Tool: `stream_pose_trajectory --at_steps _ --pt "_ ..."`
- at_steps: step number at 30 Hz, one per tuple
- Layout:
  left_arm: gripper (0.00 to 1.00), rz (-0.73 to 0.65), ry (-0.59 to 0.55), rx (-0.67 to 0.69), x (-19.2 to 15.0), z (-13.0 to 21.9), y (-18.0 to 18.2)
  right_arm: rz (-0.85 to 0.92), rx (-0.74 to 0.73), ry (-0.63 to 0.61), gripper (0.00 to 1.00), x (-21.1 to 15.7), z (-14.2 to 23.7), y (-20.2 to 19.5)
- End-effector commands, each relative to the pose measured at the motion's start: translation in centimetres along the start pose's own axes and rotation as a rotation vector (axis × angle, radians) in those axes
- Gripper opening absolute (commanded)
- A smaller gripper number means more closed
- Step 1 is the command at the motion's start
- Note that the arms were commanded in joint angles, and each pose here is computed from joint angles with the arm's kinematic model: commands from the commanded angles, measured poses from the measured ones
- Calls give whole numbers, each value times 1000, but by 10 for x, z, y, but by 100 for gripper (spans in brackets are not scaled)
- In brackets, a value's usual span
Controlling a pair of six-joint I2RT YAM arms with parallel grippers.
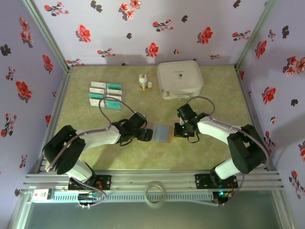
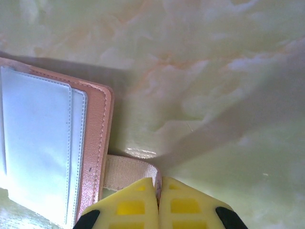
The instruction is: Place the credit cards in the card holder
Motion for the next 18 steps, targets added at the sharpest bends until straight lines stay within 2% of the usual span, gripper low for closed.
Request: stream_pose_trajectory --at_steps 1,10,18 --pt "92 19 -56 3 11 10 -3 37 -20 30 0 -11 3 -3" --pt "93 -29 -61 81 57 0 -17 89 -10 52 0 -3 -7 0" --pt "93 -49 -38 106 62 -11 -18 93 -7 63 0 -1 -13 0"
Point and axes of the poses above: each hand's point on the last joint's axis, 136 mm out from that joint toward the fingers, its own z axis back along the fingers, its own y axis along the line the jaws close on, x = y × z, the point moved 4 cm from there along z, back along the fingers, and after that the axes turned 13 degrees about z, right-handed, at the moved point
